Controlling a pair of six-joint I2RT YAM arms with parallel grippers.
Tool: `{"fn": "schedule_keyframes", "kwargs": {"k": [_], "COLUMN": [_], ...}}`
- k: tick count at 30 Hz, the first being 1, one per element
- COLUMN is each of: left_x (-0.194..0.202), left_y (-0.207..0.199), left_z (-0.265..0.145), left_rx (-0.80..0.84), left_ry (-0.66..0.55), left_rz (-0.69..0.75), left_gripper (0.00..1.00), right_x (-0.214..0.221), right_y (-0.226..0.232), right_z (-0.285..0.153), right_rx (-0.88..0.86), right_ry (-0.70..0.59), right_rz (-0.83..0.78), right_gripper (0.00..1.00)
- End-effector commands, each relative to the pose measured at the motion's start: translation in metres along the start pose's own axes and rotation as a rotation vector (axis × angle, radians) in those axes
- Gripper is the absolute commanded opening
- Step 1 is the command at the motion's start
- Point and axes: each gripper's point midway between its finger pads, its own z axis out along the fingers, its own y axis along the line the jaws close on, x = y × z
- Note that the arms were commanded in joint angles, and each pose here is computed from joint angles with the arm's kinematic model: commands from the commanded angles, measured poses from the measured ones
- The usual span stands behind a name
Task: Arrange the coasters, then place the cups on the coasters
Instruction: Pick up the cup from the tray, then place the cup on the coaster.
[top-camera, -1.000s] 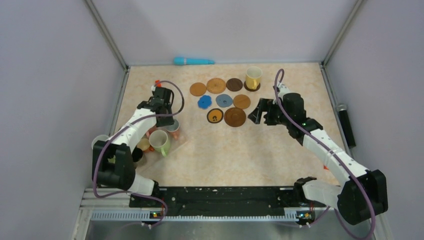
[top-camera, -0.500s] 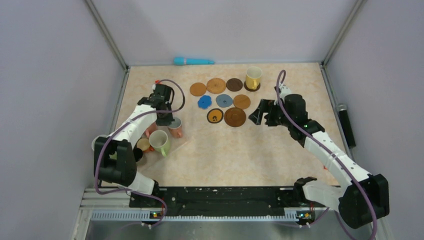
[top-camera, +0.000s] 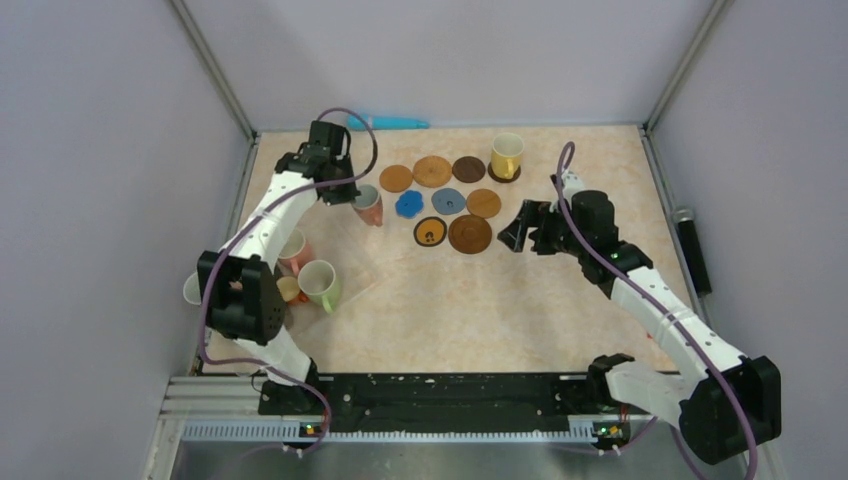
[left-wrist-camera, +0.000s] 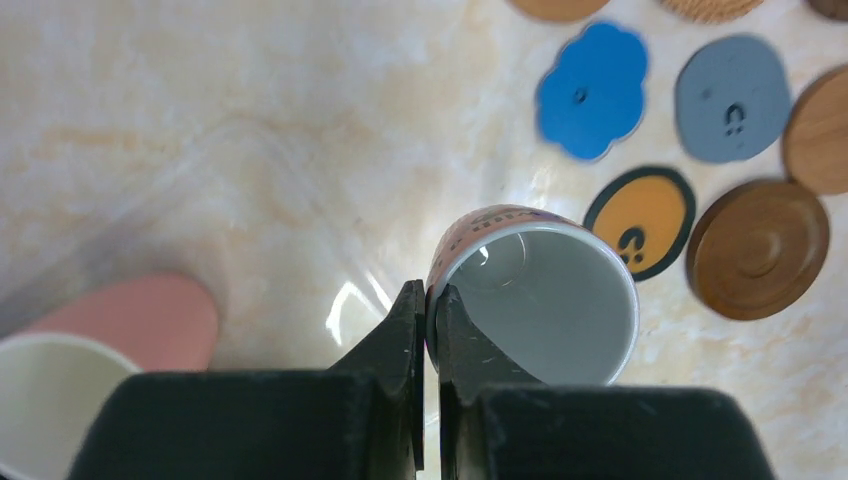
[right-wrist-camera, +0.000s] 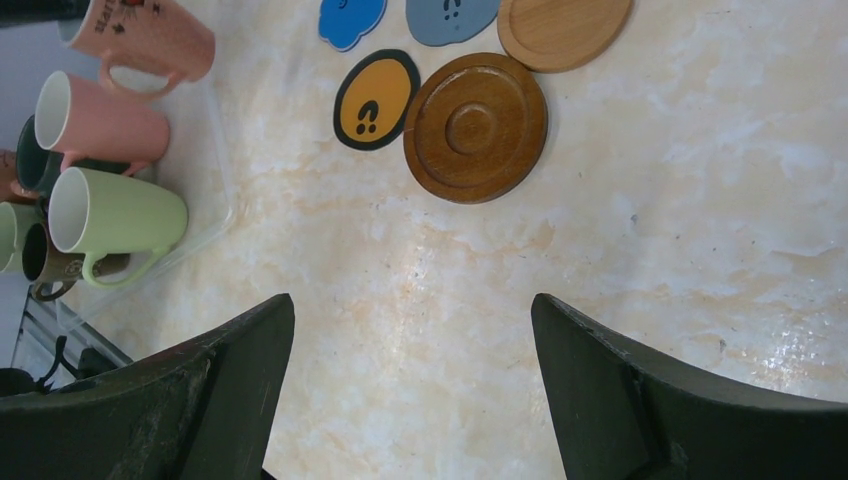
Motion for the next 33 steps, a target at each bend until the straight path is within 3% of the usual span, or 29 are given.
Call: {"fn": "schedule_keyframes", "kwargs": {"k": [1,14,21,33], "left_x": [-0.057,-0.131,-0.140,-0.147], "left_y": [-0.033,-0.074,-0.076,-0.084], "left_z": [0.005,0.066,0.099,0.118], "left_rx": [0.111,0.189,0.177,0.205], "left_ry": [-0.116,-0.199,-0.220,-0.251], "left_rz": [0.038,0.099,0.136,0.148], "left_gripper": [0.00,0.00,0.00,0.01], "right_x": [-0.008,-0.015,-0.012,-0.012], "right_y": [0.011,0.014,0.008,0.005], "right_z": [-0.006,-0.008,-0.004,0.001], "right_rx": [-0.037,-0.028,-0.006,0.008], "right_ry": [-0.023,-0.009,-0.003,0.004], "right_rz": [-0.019,-0.019,-0.021,-0.028], "right_gripper": [0.87,0.88,0.88,0.88]}}
